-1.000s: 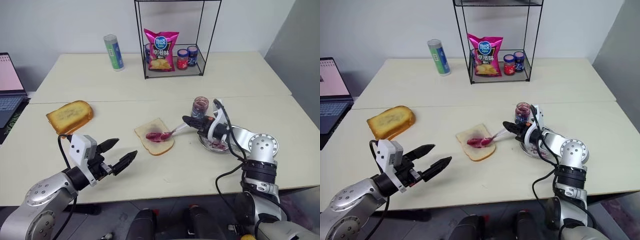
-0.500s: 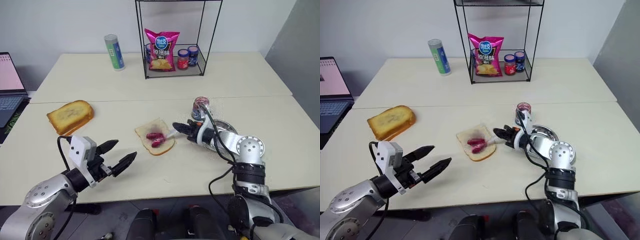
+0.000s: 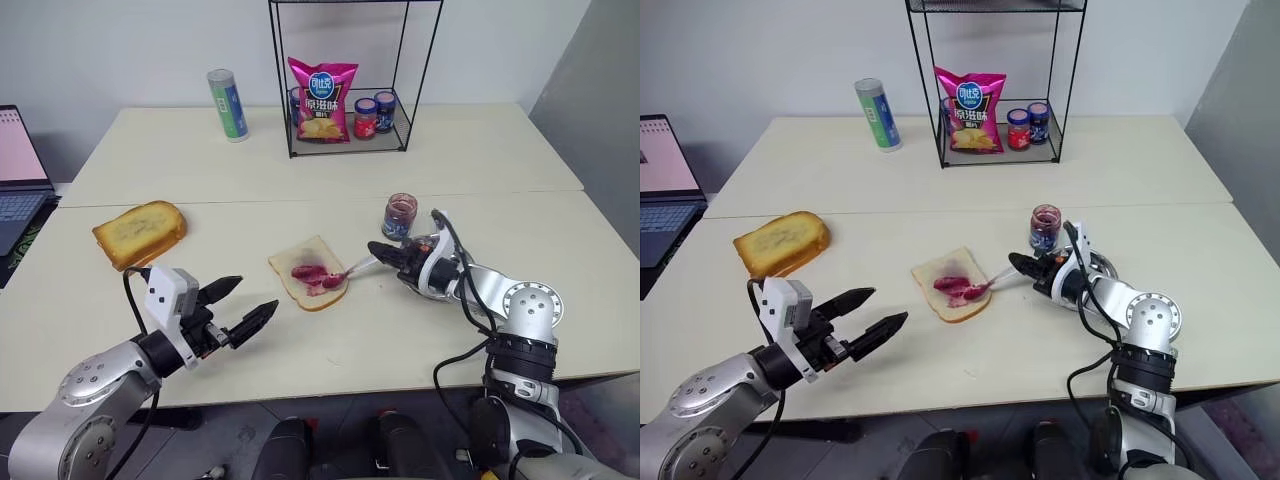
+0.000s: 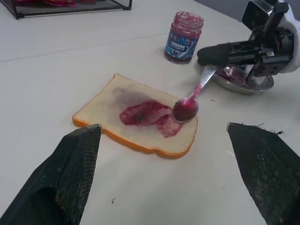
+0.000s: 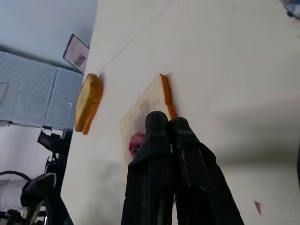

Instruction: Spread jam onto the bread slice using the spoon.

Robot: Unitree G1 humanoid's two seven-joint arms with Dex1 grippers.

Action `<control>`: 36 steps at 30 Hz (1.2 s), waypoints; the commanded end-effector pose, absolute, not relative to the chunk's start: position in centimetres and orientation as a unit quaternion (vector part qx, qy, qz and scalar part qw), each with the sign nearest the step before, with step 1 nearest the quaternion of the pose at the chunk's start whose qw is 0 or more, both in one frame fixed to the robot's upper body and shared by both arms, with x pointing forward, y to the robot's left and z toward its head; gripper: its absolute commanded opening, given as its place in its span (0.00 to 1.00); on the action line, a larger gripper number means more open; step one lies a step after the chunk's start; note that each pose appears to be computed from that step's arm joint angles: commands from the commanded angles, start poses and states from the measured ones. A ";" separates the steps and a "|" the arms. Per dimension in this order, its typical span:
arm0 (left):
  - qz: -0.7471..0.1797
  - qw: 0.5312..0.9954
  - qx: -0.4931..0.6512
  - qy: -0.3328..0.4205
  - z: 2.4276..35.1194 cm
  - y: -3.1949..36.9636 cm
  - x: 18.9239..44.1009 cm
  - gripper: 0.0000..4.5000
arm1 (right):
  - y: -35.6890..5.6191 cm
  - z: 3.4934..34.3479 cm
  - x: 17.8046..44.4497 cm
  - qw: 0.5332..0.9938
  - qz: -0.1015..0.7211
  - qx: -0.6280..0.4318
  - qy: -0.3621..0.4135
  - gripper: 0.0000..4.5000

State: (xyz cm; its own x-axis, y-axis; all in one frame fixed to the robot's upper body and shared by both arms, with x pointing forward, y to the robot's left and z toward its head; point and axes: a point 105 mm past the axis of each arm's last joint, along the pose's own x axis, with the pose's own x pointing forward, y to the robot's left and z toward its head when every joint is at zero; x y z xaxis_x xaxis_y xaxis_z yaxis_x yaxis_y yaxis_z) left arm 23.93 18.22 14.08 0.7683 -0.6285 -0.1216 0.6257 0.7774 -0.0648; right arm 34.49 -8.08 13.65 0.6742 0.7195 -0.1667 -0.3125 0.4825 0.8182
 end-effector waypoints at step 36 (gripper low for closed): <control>-0.646 0.748 0.155 0.019 17.0 4.5 28.9 1.00 | -27.4 15.1 32.9 0.930 0.091 0.343 0.096 0.01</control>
State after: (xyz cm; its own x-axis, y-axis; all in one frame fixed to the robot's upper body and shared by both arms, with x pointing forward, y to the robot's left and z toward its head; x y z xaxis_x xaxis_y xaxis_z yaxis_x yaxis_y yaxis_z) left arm 29.16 4.69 16.25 0.1726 -0.9529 -0.2494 0.9763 0.1320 0.1714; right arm 32.85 -26.81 13.82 0.9583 0.2308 -0.1682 -0.0623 0.7437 0.6656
